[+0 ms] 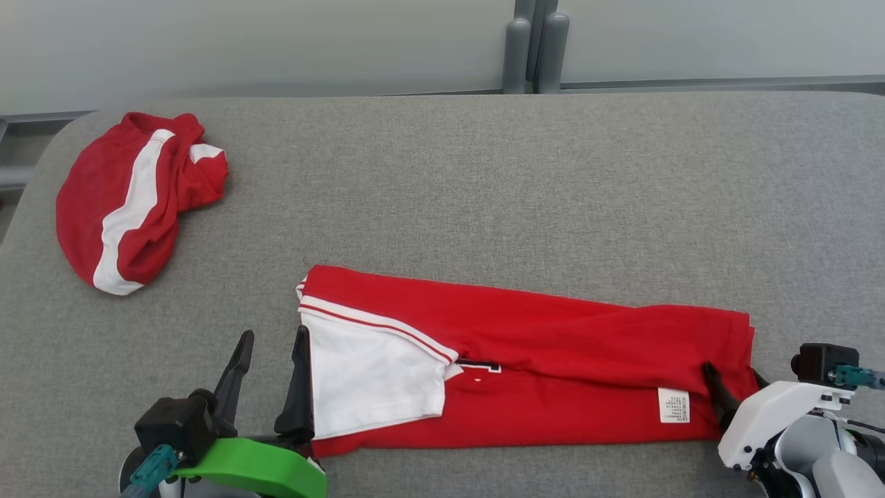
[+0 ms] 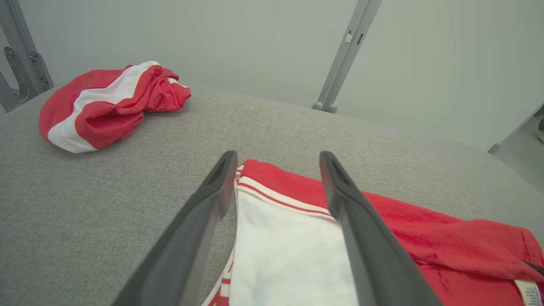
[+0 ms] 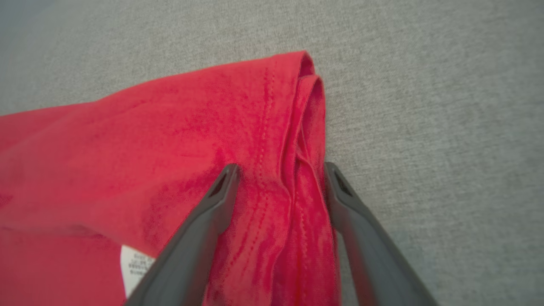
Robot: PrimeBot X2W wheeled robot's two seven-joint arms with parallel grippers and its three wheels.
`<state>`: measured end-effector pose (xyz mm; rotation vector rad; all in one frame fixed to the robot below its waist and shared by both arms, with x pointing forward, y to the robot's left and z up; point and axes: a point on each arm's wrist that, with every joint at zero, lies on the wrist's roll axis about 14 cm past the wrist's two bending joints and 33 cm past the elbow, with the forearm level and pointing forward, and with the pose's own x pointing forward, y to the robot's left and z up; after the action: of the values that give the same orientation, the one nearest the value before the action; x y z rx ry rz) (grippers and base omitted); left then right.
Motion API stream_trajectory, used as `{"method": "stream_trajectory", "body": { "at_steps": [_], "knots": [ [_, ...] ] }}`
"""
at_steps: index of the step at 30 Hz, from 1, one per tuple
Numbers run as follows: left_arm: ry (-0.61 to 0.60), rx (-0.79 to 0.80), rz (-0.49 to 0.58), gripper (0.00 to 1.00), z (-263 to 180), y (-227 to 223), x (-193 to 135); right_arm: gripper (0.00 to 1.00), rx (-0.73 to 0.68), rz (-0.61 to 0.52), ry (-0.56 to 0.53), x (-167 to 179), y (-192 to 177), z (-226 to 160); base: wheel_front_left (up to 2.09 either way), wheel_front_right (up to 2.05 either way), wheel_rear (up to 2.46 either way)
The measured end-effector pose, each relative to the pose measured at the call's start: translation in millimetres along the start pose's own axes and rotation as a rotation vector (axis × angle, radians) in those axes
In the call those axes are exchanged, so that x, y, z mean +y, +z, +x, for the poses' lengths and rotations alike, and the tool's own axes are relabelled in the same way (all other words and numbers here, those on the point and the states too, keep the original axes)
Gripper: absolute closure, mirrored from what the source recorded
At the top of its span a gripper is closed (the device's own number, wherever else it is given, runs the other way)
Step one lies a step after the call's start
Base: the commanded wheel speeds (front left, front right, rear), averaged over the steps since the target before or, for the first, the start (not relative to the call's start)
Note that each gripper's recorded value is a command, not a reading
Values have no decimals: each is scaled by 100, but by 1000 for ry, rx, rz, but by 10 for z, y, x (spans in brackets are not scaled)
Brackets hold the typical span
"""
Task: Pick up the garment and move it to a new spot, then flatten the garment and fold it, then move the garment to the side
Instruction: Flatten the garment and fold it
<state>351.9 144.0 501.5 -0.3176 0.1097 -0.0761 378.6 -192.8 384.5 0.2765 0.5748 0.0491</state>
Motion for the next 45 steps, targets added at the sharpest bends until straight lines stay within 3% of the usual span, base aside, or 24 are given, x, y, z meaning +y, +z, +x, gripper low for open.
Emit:
{"method": "stream_trajectory", "body": {
  "at_steps": [1,3,7,16,30,35,45],
  "knots": [
    [0,0,0,0,-1,-1,1,0,-1,1,5,19,0,1,0,0,0],
    [-1,1,0,0,3,-1,0,52,-6,7,15,60,4,0,0,0,0],
    [0,2,2,0,28,5,5,100,-32,25,27,107,52,-7,0,0,0],
    [-26,15,-5,0,134,-24,-57,100,-110,34,-7,-111,363,-53,0,0,0],
    [-100,-1,-20,0,312,4,-314,100,-210,-20,-226,-1055,943,-418,0,0,0],
    [-112,3,-21,0,316,-21,-355,100,-221,0,-158,-820,1014,-409,0,0,0],
    [-128,-7,-24,0,279,8,-408,100,-180,106,195,288,986,-510,0,0,0]
  ]
}}
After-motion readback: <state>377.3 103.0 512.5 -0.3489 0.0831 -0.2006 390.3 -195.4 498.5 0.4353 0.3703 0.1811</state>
